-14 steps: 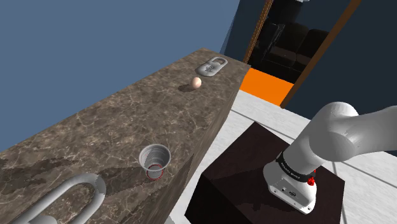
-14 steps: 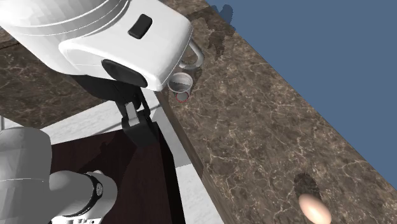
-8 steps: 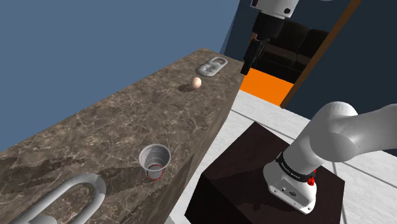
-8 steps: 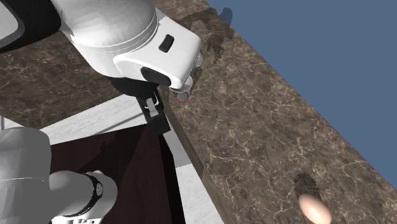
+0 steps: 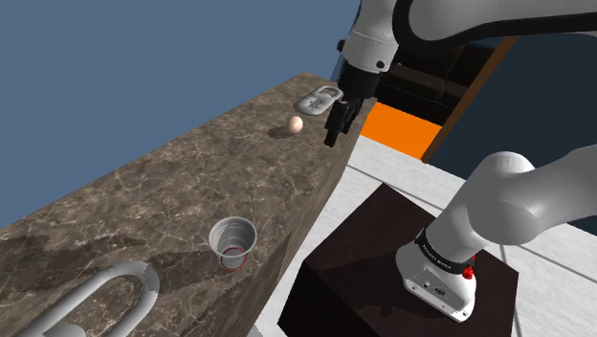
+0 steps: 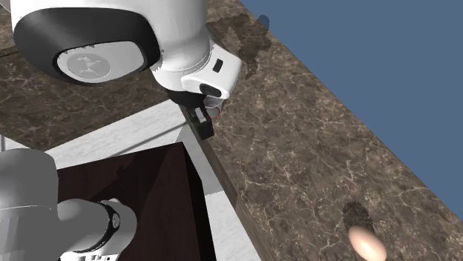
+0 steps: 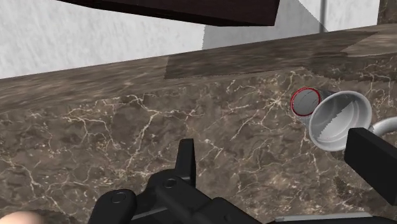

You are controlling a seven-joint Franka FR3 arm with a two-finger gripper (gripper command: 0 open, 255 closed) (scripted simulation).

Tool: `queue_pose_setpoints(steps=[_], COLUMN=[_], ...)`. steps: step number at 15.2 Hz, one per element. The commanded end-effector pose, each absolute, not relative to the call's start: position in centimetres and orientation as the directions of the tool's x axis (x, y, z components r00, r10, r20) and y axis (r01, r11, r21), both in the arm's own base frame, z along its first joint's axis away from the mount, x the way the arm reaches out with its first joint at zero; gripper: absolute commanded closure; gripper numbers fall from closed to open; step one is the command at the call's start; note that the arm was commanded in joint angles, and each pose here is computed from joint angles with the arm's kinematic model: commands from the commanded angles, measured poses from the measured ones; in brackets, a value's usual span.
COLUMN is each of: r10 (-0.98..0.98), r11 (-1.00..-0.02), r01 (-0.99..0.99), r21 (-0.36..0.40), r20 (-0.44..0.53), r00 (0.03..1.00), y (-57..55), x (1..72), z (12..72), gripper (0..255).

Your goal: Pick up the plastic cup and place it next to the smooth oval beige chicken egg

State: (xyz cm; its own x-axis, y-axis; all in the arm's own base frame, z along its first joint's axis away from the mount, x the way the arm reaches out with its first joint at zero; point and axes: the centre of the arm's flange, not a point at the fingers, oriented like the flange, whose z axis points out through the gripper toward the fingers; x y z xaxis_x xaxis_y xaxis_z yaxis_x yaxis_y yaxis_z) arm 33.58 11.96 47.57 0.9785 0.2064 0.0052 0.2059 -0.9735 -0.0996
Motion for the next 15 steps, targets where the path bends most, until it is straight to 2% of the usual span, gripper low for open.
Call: queue_pose_setpoints(steps=[1,15], r10=[0.212,0.257], r11=[-0.972,-0.957], r01=[0.212,0.255], r21=[-0.104,-0.136], r20=[0.007,0.005], r00=[0.977,0.966], y=[13.3,24.4], x=[34.3,38.8], z=[45.7,31.8], gripper=[0,0])
